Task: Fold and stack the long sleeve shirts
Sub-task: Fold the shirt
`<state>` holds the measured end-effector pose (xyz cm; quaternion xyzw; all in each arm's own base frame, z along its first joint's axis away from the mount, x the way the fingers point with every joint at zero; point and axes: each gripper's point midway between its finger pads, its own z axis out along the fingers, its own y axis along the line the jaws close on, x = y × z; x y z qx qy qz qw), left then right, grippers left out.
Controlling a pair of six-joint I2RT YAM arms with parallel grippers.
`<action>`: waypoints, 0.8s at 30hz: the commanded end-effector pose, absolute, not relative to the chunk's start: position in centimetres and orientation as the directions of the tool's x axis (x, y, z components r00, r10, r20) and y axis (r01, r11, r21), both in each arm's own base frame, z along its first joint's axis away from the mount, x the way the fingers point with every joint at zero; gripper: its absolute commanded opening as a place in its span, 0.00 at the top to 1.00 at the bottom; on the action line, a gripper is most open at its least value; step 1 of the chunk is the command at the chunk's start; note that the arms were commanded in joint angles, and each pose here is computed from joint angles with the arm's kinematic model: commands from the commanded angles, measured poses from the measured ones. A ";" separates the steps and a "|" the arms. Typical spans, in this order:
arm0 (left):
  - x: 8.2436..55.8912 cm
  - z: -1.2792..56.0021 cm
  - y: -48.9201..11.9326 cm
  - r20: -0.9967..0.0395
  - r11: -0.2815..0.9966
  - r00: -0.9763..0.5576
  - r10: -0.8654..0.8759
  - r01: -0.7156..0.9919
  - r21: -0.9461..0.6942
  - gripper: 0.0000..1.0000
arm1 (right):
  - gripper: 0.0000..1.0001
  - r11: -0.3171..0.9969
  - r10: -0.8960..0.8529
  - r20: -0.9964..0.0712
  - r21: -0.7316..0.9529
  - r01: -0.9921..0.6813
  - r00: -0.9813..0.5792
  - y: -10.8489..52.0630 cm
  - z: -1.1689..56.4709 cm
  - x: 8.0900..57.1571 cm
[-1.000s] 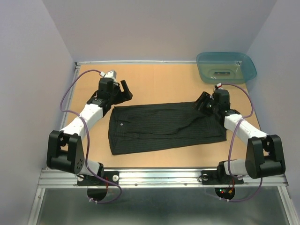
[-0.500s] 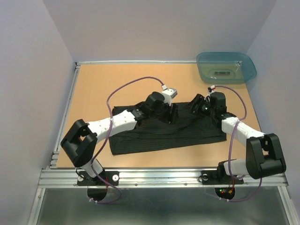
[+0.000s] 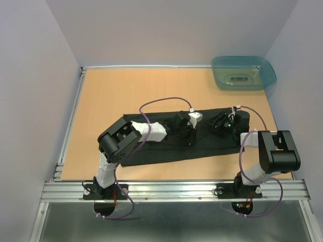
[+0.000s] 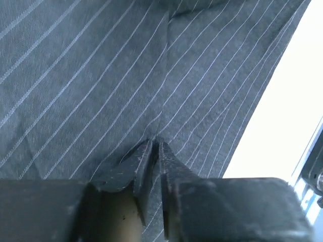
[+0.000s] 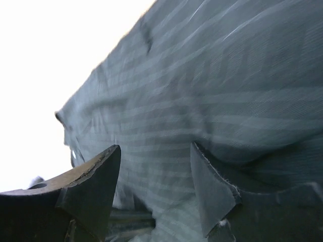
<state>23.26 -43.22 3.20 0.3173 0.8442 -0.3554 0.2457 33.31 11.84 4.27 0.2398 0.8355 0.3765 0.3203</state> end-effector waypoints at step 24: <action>29.0 16.7 -33.9 -0.712 0.761 -0.695 0.102 0.515 -0.395 0.14 | 0.34 0.822 0.558 -0.597 0.493 0.284 -0.576 4.3 10.4 32.1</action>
